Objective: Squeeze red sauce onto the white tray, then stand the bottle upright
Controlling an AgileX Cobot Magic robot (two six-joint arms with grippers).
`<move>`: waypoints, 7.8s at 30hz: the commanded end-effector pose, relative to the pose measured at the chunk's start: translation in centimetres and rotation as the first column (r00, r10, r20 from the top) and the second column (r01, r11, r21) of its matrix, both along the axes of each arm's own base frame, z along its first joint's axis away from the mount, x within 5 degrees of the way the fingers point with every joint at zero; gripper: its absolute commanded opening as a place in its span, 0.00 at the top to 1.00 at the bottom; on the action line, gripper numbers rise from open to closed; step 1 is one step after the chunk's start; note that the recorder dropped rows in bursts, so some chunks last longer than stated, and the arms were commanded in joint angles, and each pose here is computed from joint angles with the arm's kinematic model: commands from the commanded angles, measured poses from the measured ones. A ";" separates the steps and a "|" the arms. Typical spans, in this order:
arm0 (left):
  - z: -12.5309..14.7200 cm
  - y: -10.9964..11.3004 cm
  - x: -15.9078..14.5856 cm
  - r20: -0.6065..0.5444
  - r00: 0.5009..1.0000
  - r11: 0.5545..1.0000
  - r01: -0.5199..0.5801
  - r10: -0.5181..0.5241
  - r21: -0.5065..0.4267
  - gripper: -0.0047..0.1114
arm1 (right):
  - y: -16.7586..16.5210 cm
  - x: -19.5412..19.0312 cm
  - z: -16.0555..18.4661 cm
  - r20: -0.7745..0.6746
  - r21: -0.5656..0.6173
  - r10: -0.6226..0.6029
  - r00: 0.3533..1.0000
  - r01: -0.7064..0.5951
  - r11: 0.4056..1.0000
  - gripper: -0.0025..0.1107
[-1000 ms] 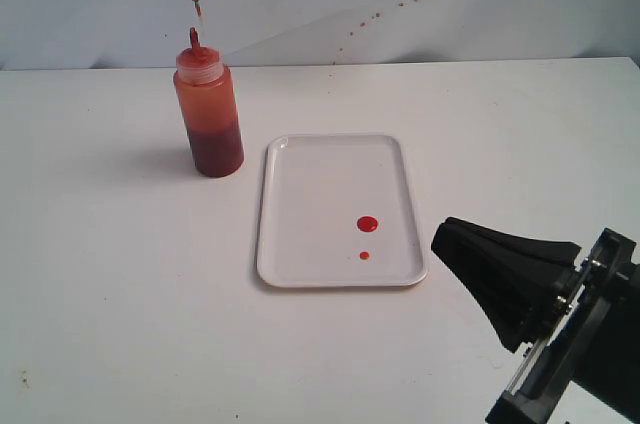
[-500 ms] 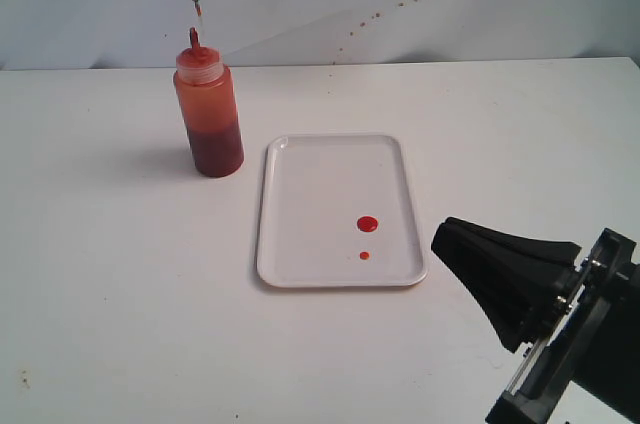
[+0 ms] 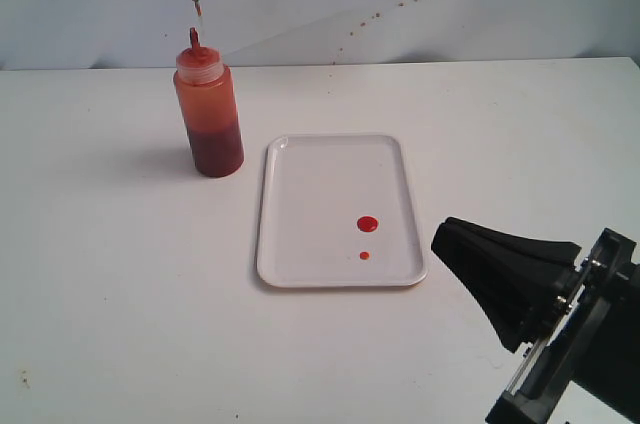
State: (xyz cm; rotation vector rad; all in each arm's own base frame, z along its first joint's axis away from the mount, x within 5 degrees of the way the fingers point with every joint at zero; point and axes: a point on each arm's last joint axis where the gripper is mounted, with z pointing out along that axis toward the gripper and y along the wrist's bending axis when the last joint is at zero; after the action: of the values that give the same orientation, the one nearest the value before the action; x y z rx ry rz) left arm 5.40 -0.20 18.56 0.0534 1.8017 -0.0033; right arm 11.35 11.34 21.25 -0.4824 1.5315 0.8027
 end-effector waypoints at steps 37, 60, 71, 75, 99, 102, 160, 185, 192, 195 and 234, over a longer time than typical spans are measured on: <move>-0.1 -0.1 0.0 0.005 1.000 1.000 0.007 -0.007 -0.003 0.96 | -10.6 -2.5 2.0 0.034 -0.101 -0.668 0.743 0.668 0.737 0.98; -0.1 -0.1 0.0 0.005 1.000 1.000 0.007 -0.007 -0.003 0.96 | -11.3 -3.8 2.3 0.051 -0.058 -0.730 0.681 0.732 0.679 0.98; -0.1 -0.1 0.0 0.005 1.000 1.000 0.007 -0.007 -0.003 0.96 | -11.5 -5.6 1.7 0.154 0.024 -0.746 0.648 0.752 0.658 0.98; -0.1 -0.1 0.0 0.005 1.000 1.000 0.007 -0.007 -0.003 0.96 | -11.6 -5.8 0.7 0.227 -0.033 -0.742 0.630 0.767 0.641 0.98; -0.1 -0.1 0.0 0.005 1.000 1.000 0.007 -0.007 -0.003 0.96 | -11.5 -5.8 -1.9 0.134 -0.328 -0.709 0.692 0.706 0.627 0.98; -0.1 -0.1 0.0 0.005 1.000 1.000 0.007 -0.007 -0.003 0.96 | -11.5 -5.8 -1.9 0.095 -0.301 -0.721 0.687 0.710 0.636 0.98; -0.1 -0.1 0.0 0.005 1.000 1.000 0.007 -0.007 -0.003 0.96 | -11.7 -6.0 -3.1 0.012 -0.395 -0.734 0.679 0.677 0.620 0.98; -0.1 -0.1 0.0 0.005 1.000 1.000 0.007 -0.007 -0.003 0.96 | -11.5 -6.0 -3.1 -0.023 -0.363 -0.732 0.681 0.676 0.641 0.98; -0.1 -0.1 0.0 0.005 1.000 1.000 0.007 -0.007 -0.003 0.96 | -11.6 -6.0 -3.1 0.001 -0.385 -0.733 0.680 0.677 0.627 0.98; -0.1 -0.1 0.0 0.005 1.000 1.000 0.007 -0.007 -0.003 0.96 | -11.7 -6.0 -3.1 0.018 -0.402 -0.735 0.678 0.678 0.616 0.98; -0.1 -0.1 0.0 0.005 1.000 1.000 0.007 -0.007 -0.003 0.96 | -11.7 -6.0 -3.1 0.016 -0.398 -0.734 0.678 0.678 0.618 0.98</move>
State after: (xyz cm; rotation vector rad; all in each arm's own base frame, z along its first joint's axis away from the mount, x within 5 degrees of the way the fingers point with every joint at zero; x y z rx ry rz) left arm 5.40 -0.20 18.56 0.0572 1.8016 -0.0003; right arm 5.36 -0.29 18.24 -0.0365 1.8366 -0.0850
